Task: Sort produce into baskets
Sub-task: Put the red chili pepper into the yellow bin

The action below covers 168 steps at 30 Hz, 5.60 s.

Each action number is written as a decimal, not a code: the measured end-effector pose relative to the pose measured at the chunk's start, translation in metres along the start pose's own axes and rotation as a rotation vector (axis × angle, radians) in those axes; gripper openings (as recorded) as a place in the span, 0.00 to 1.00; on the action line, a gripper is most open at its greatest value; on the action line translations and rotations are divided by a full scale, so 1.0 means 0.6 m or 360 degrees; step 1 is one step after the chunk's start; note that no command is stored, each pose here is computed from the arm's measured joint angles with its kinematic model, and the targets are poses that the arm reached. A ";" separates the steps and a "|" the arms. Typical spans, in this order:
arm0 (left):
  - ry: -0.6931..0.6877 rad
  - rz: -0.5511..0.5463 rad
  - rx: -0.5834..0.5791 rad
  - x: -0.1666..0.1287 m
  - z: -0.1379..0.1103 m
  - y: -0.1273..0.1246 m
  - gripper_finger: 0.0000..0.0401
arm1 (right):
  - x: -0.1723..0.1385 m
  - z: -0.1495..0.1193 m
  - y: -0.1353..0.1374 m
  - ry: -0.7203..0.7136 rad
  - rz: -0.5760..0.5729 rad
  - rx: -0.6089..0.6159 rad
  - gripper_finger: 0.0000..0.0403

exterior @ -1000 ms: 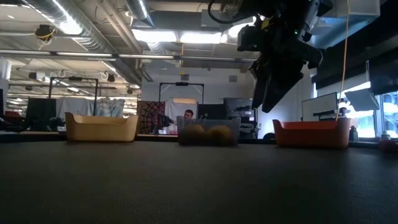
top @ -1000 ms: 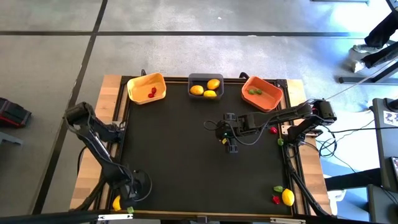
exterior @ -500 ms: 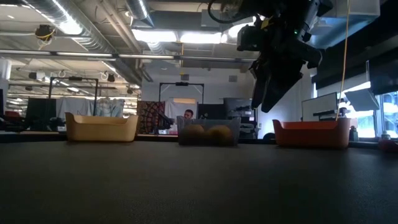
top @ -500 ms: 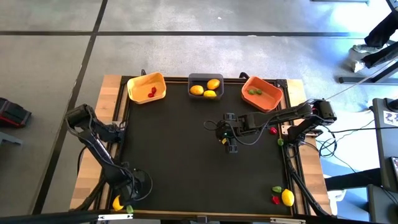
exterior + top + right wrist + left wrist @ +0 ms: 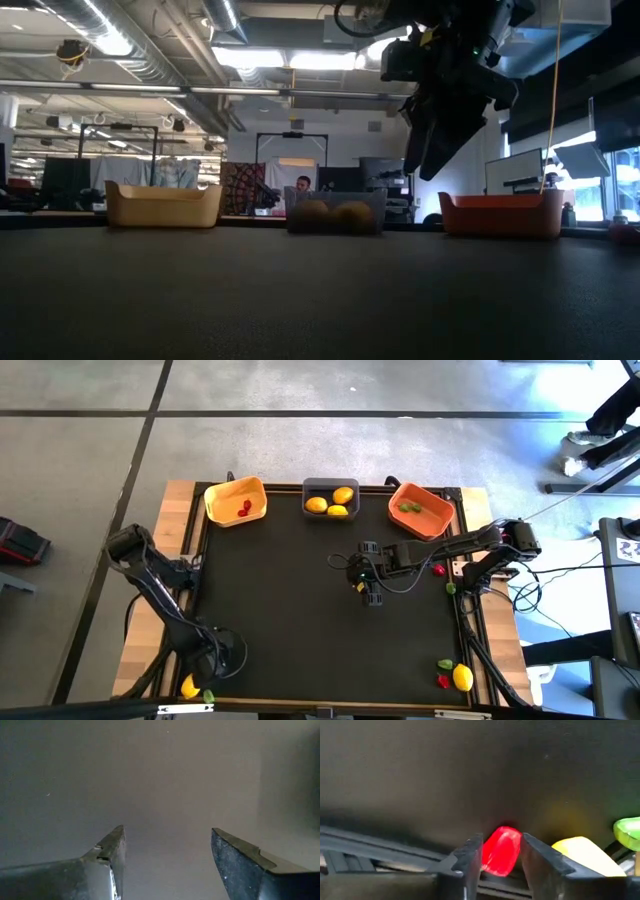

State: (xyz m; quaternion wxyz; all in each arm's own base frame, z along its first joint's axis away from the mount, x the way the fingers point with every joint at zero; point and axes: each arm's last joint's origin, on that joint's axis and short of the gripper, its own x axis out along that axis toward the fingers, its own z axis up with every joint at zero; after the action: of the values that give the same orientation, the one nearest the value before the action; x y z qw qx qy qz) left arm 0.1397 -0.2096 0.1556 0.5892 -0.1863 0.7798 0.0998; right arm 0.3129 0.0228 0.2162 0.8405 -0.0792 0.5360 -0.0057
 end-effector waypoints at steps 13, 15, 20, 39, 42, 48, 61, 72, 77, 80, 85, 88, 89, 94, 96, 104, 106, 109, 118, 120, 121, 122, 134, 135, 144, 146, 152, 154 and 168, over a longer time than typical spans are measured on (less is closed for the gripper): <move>0.0140 -0.0006 0.0138 0.007 -0.007 0.001 0.56 | 0.000 0.002 0.000 -0.0022 -0.0001 0.0003 0.56; 0.0148 0.0020 0.0168 0.013 -0.007 0.001 0.56 | 0.000 0.002 0.000 -0.0023 -0.0001 0.0003 0.56; 0.0168 0.0089 0.0208 0.030 -0.004 0.000 0.56 | 0.000 0.002 0.000 -0.0023 -0.0001 0.0003 0.56; 0.0158 0.0097 0.0257 0.033 0.003 0.001 0.15 | 0.000 0.003 0.000 -0.0024 -0.0001 0.0027 0.56; 0.0120 0.0041 0.0242 0.017 0.009 0.004 0.15 | 0.000 0.003 0.000 -0.0024 0.0000 0.0028 0.56; -0.0144 -0.0080 0.0194 -0.034 0.031 0.020 0.16 | 0.000 0.003 0.000 -0.0027 0.0000 0.0036 0.56; -0.0929 -0.0054 0.0147 -0.148 0.084 0.103 0.18 | 0.000 0.002 0.000 -0.0022 0.0015 0.0035 0.56; -0.1259 0.0144 0.0087 -0.208 0.133 0.189 0.18 | 0.000 0.000 -0.004 0.0003 -0.0136 0.0036 0.56; -0.1290 0.0260 0.0027 -0.226 0.157 0.237 0.18 | 0.000 -0.004 -0.008 0.0042 -0.0237 0.0026 0.56; -0.1292 0.0324 -0.0021 -0.235 0.172 0.268 0.18 | -0.001 -0.003 -0.009 0.0037 -0.0275 0.0027 0.56; -0.1315 0.0429 -0.0114 -0.249 0.195 0.324 0.18 | -0.001 -0.002 -0.011 0.0032 -0.0349 0.0027 0.56; -0.1374 0.0484 -0.0204 -0.259 0.207 0.359 0.18 | -0.002 -0.002 -0.013 0.0036 -0.0409 0.0026 0.56; -0.1393 0.0500 -0.0241 -0.263 0.210 0.372 0.18 | -0.002 -0.003 -0.014 0.0038 -0.0429 0.0027 0.56; -0.1500 0.0591 -0.0426 -0.279 0.219 0.430 0.18 | -0.001 -0.005 -0.026 0.0059 -0.0456 0.0055 0.56; -0.1528 0.0623 -0.0516 -0.283 0.220 0.452 0.18 | 0.000 -0.005 -0.033 0.0062 -0.0452 0.0078 0.56; -0.1510 0.0689 -0.0795 -0.279 0.231 0.522 0.18 | 0.004 -0.015 -0.057 0.0122 -0.0343 0.0216 0.56; -0.1483 0.0703 -0.0833 -0.273 0.238 0.538 0.18 | 0.004 -0.018 -0.063 0.0144 -0.0345 0.0244 0.56; -0.1391 0.0724 -0.0843 -0.258 0.251 0.557 0.18 | 0.004 -0.019 -0.067 0.0151 -0.0341 0.0258 0.56; -0.1241 0.0723 -0.0893 -0.216 0.294 0.594 0.18 | 0.005 -0.018 -0.068 0.0144 -0.0335 0.0259 0.56; -0.1208 0.0719 -0.0902 -0.207 0.301 0.600 0.18 | 0.005 -0.018 -0.068 0.0144 -0.0335 0.0259 0.56; -0.1187 0.0716 -0.0905 -0.202 0.303 0.603 0.18 | 0.005 -0.018 -0.068 0.0144 -0.0335 0.0259 0.56; -0.1171 0.0714 -0.0907 -0.198 0.306 0.604 0.18 | 0.005 -0.018 -0.068 0.0144 -0.0335 0.0259 0.56; -0.1102 0.0716 -0.0879 -0.179 0.319 0.613 0.33 | 0.005 -0.018 -0.067 0.0143 -0.0333 0.0257 0.56; -0.1104 0.0717 -0.0880 -0.180 0.319 0.613 0.36 | 0.005 -0.018 -0.067 0.0143 -0.0333 0.0257 0.56; -0.1125 0.0704 -0.0845 -0.187 0.317 0.600 0.50 | 0.005 -0.006 -0.069 0.0018 -0.0340 0.0285 0.56; -0.1177 0.0708 -0.0832 -0.198 0.312 0.592 0.49 | 0.005 -0.004 -0.069 0.0006 -0.0337 0.0287 0.56; -0.1375 0.0686 -0.0762 -0.239 0.290 0.552 0.48 | 0.001 -0.016 -0.065 0.0114 -0.0251 0.0274 0.56; -0.1436 0.0660 -0.0709 -0.251 0.283 0.535 0.48 | -0.007 -0.023 -0.064 0.0158 -0.0248 0.0300 0.56; -0.1630 0.0471 -0.0351 -0.273 0.278 0.426 0.48 | -0.112 -0.088 -0.065 0.0418 -0.0330 0.0516 0.56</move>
State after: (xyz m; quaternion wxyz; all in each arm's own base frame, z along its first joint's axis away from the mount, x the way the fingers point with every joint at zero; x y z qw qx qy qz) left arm 0.2211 0.1139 0.2485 0.8504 -0.0629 0.3958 0.3409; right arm 0.2395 -0.0160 0.2603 0.7601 0.0036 0.6219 -0.1883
